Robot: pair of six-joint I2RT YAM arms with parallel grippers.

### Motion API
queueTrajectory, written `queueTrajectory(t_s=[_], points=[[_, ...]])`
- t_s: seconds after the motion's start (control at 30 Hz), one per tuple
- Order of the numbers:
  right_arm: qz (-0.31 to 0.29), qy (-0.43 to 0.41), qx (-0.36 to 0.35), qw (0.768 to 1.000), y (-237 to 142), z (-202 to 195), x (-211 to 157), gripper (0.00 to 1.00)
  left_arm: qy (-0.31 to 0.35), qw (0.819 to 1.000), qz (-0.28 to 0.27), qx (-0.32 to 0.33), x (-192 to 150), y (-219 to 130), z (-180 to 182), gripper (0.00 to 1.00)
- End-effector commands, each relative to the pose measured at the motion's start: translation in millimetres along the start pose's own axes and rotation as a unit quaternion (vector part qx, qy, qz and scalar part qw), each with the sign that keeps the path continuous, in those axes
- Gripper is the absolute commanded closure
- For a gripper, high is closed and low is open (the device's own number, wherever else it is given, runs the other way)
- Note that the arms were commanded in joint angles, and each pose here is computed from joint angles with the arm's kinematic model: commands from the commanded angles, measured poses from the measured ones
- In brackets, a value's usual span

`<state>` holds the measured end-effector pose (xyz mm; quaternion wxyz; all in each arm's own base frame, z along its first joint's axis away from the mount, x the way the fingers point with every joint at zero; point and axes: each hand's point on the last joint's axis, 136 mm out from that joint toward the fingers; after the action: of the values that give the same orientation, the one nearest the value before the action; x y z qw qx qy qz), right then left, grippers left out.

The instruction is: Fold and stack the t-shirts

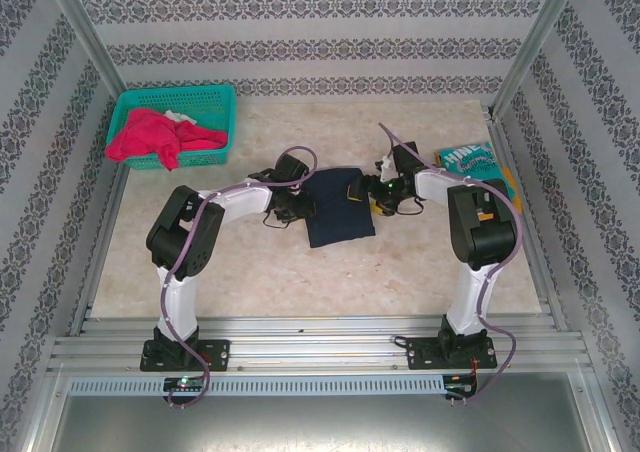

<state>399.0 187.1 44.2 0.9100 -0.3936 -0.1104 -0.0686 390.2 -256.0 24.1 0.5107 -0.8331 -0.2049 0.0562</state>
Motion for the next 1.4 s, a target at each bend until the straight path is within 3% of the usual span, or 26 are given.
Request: queueTrajectory(t_s=[0.0,0.43,0.57,0.8,0.83,1.03,1.1,1.23,1.37], points=[[0.027,-0.026,0.045,0.998,18,18,-8,0.24,-0.019,0.999,0.037,0.02,-20,20,20,0.76],[0.034,-0.043,0.154,0.987,36,63,-8,0.33,-0.02,0.999,0.045,0.012,-24,25,21,0.78],[0.049,-0.052,0.153,0.986,43,67,-11,0.41,-0.019,0.999,0.045,0.01,-25,26,21,0.79],[0.013,-0.082,0.067,0.994,34,51,4,0.95,-0.018,0.999,0.032,0.009,-22,20,24,0.77],[0.009,-0.095,0.052,0.994,30,50,5,1.0,-0.015,1.0,0.024,0.005,-20,17,23,0.73],[0.009,-0.202,-0.062,0.977,-6,36,10,1.0,0.038,0.997,-0.059,-0.034,-2,-23,8,0.37],[0.012,-0.239,-0.114,0.964,-23,25,14,1.0,0.062,0.994,-0.083,-0.043,2,-36,4,0.01],[0.024,-0.296,-0.199,0.934,-58,-1,20,1.0,0.122,0.984,-0.104,-0.072,0,-52,-10,0.0],[0.025,-0.334,-0.275,0.901,-93,-29,30,1.0,0.211,0.96,-0.129,-0.131,-15,-69,-42,0.0]])
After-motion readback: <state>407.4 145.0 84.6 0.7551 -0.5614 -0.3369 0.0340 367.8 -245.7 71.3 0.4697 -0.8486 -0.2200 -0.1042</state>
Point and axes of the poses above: each hand's point on the last joint's axis, 136 mm out from that joint toward the fingers, its own y axis out along the fingers, its own z axis along the line the jaws close on, x = y × z, and after that the axes turned 12 degrees about -y, right-handed
